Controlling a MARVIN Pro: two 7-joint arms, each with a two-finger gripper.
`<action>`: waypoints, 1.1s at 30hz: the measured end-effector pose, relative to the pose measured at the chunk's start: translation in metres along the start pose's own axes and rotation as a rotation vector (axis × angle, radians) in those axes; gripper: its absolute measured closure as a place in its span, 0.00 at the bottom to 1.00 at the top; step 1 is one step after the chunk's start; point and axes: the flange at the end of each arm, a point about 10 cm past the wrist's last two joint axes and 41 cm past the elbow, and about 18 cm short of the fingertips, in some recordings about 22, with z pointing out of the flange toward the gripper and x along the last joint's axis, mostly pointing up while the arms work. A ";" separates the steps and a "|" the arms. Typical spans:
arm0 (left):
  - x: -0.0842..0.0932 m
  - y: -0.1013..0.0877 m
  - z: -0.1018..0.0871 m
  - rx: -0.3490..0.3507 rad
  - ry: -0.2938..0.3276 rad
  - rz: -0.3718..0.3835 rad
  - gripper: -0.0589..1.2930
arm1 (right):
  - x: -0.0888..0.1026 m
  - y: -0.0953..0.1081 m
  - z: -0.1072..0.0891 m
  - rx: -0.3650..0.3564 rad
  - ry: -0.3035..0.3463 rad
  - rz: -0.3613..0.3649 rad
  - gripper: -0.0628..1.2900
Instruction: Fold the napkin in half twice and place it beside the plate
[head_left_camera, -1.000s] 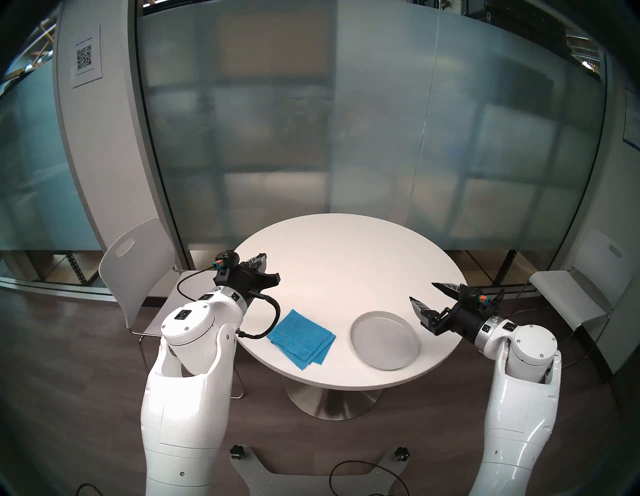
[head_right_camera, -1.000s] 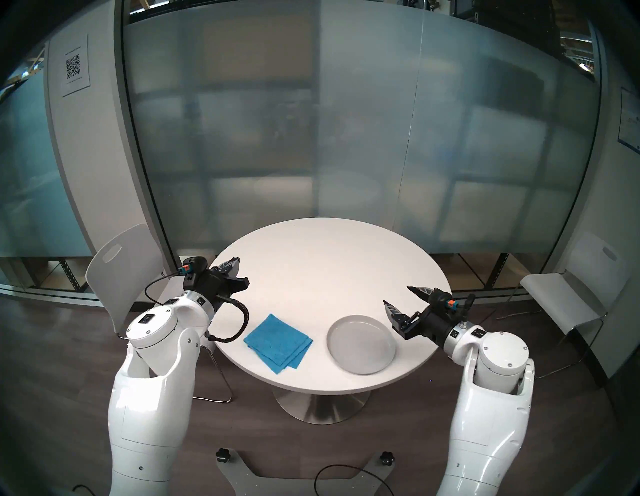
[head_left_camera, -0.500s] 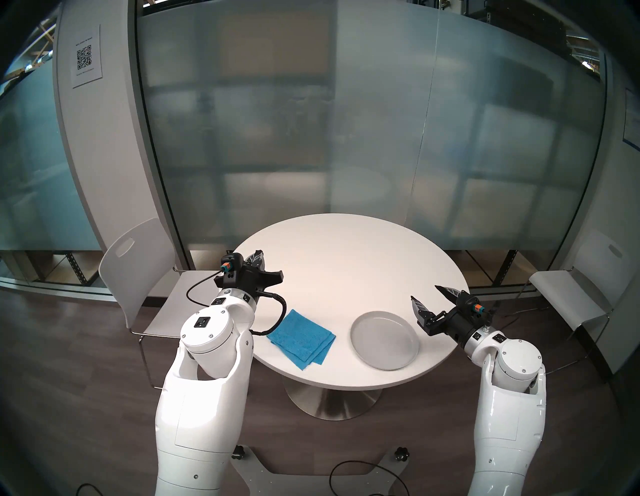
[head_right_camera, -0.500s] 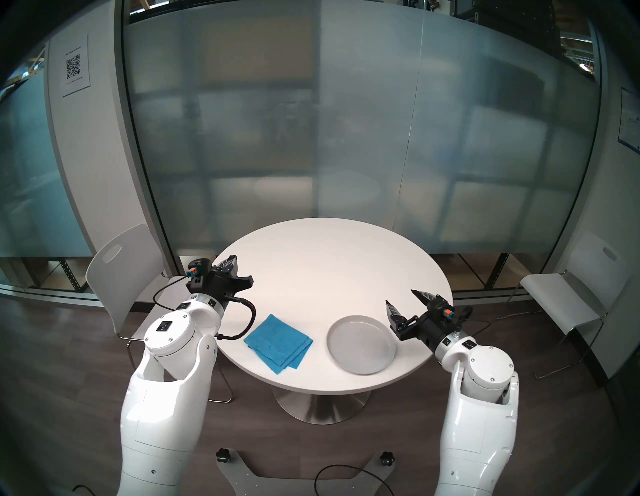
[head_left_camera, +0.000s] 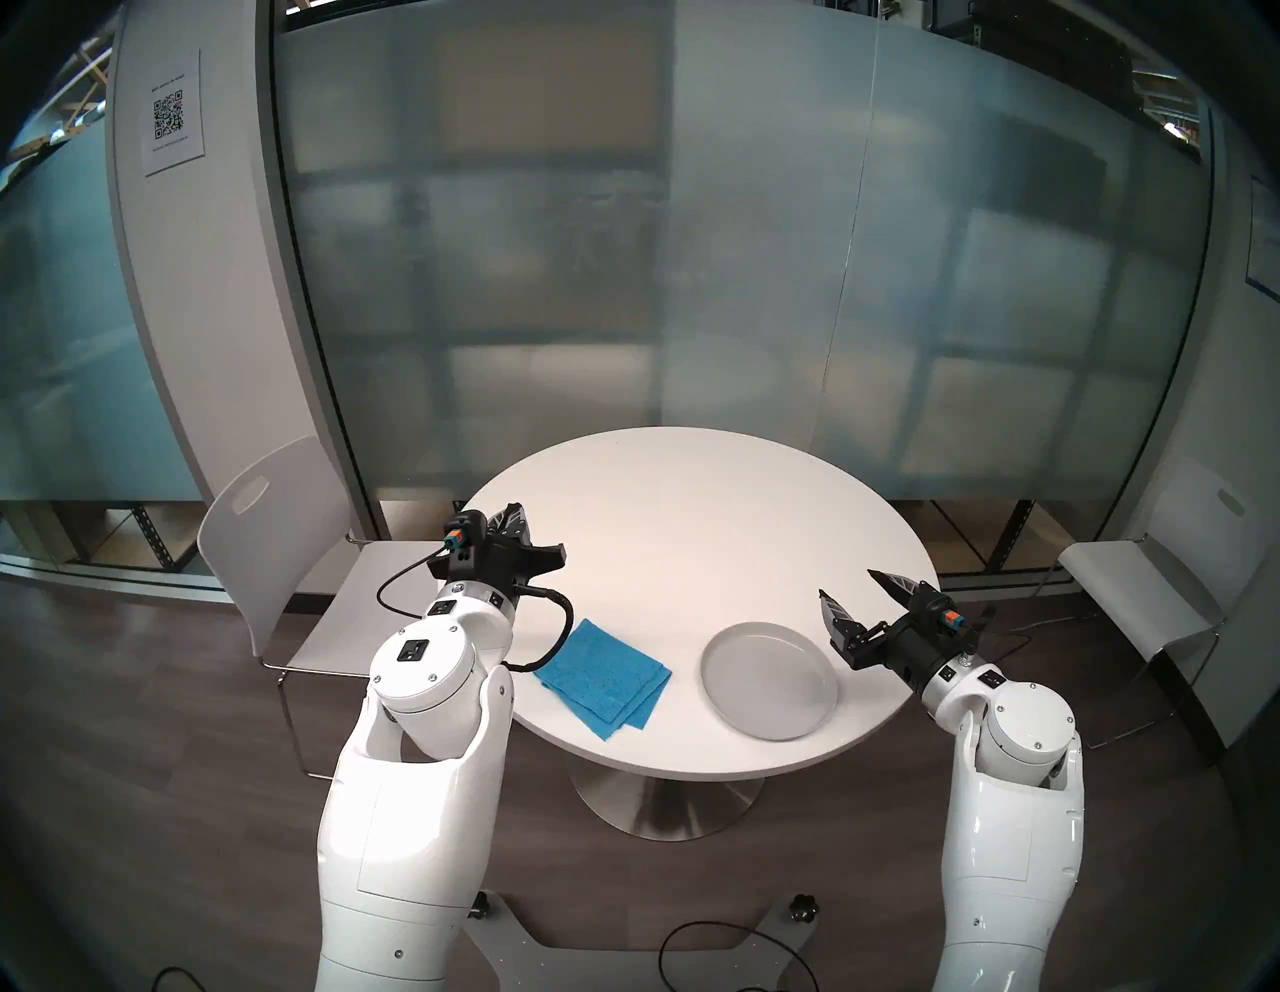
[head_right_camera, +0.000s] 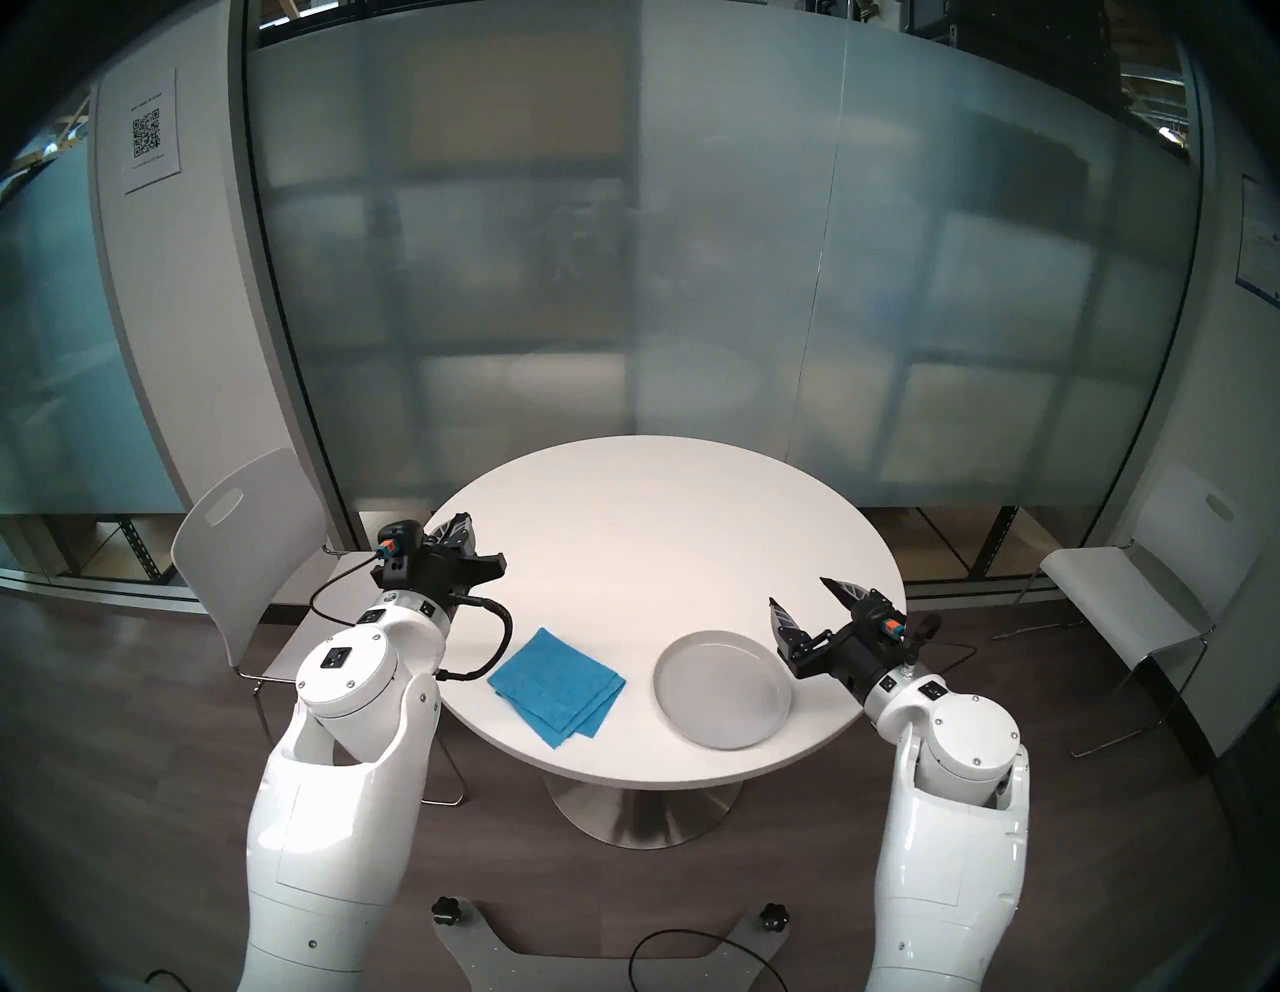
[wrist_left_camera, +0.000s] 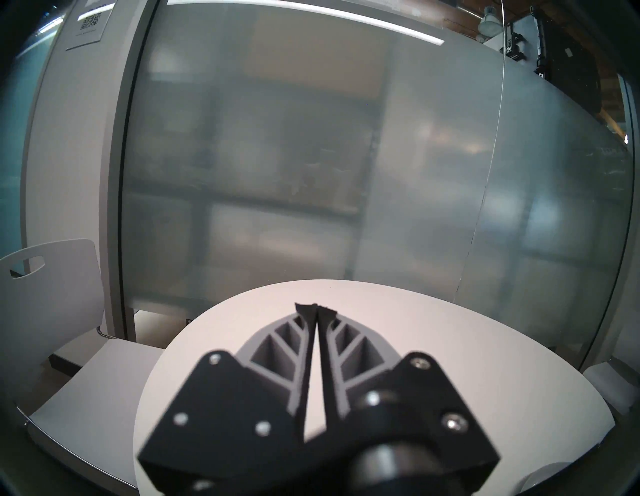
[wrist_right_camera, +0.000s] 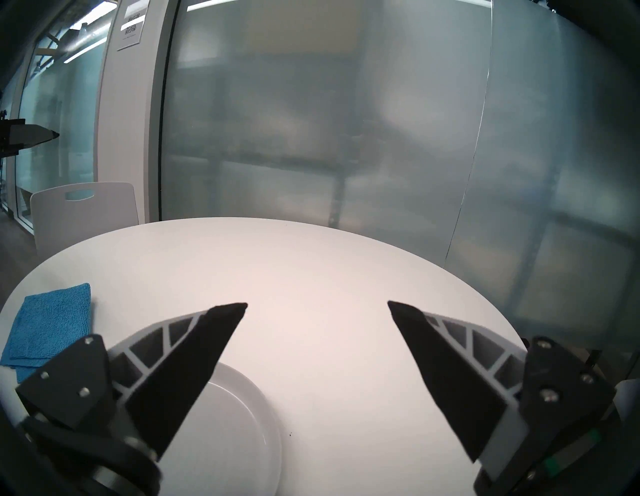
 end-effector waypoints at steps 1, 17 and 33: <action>0.000 0.000 0.000 0.000 0.000 -0.001 0.87 | 0.000 0.000 0.000 0.000 0.001 0.001 0.07; 0.000 0.001 0.000 -0.012 0.002 -0.012 0.86 | 0.000 0.000 0.000 -0.002 0.004 0.005 0.07; 0.000 0.002 0.000 -0.014 0.002 -0.013 0.86 | 0.000 0.000 0.000 -0.001 0.005 0.006 0.07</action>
